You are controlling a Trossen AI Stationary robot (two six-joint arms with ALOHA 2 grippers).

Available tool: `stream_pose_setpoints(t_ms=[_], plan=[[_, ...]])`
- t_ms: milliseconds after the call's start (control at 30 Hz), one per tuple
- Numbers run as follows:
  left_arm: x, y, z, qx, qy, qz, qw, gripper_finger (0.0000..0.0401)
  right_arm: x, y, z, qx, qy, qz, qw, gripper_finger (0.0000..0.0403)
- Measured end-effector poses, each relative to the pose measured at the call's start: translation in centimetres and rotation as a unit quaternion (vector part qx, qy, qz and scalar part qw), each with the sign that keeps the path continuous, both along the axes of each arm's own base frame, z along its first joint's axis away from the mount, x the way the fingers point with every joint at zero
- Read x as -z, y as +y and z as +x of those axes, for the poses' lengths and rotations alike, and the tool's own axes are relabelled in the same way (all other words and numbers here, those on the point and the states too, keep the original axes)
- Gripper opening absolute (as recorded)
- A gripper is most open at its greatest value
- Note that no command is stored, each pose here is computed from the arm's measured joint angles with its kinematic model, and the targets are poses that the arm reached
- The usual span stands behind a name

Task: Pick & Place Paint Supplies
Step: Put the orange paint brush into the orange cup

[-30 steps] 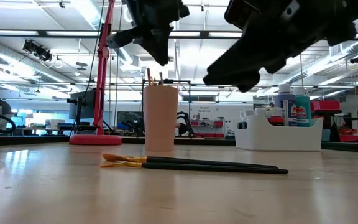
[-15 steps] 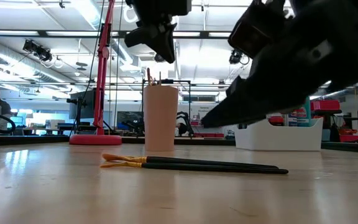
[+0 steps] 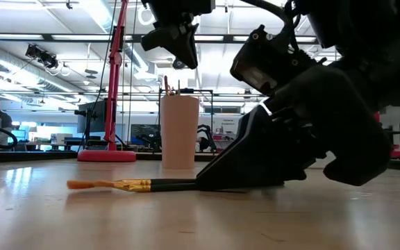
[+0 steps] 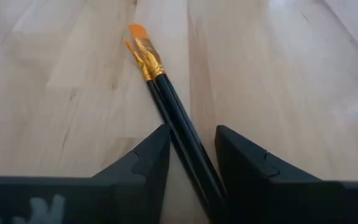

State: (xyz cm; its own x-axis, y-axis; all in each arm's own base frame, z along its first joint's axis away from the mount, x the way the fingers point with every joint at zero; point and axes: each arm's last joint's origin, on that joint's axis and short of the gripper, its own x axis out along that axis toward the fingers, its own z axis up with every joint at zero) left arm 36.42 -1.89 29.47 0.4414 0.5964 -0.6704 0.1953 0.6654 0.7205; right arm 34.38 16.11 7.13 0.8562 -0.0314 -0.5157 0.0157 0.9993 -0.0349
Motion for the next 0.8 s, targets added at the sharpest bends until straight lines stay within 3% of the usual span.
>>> stream_pose_setpoints(t_ms=[267,467,633,800], plan=[[0.0,-0.7,0.0,0.009,0.0,-0.001,1.0,0.0047,0.1,-0.3,0.1,-0.014,0.004,-0.006,1.0,0.0129],[0.0,-1.8,-0.1,0.012,-0.012,-0.01,1.0,0.0048,0.2,-0.5,0.2,-0.028,0.018,-0.003,0.999,0.0068],[-0.1,-4.5,-0.5,0.009,-0.048,-0.039,0.998,0.0048,0.1,-0.6,0.3,-0.027,0.015,-0.006,0.999,0.0017],[-0.5,-8.3,-1.6,0.0,-0.1,-0.087,0.991,0.0048,0.1,-0.5,0.3,-0.031,0.01,-0.006,0.999,0.0003]])
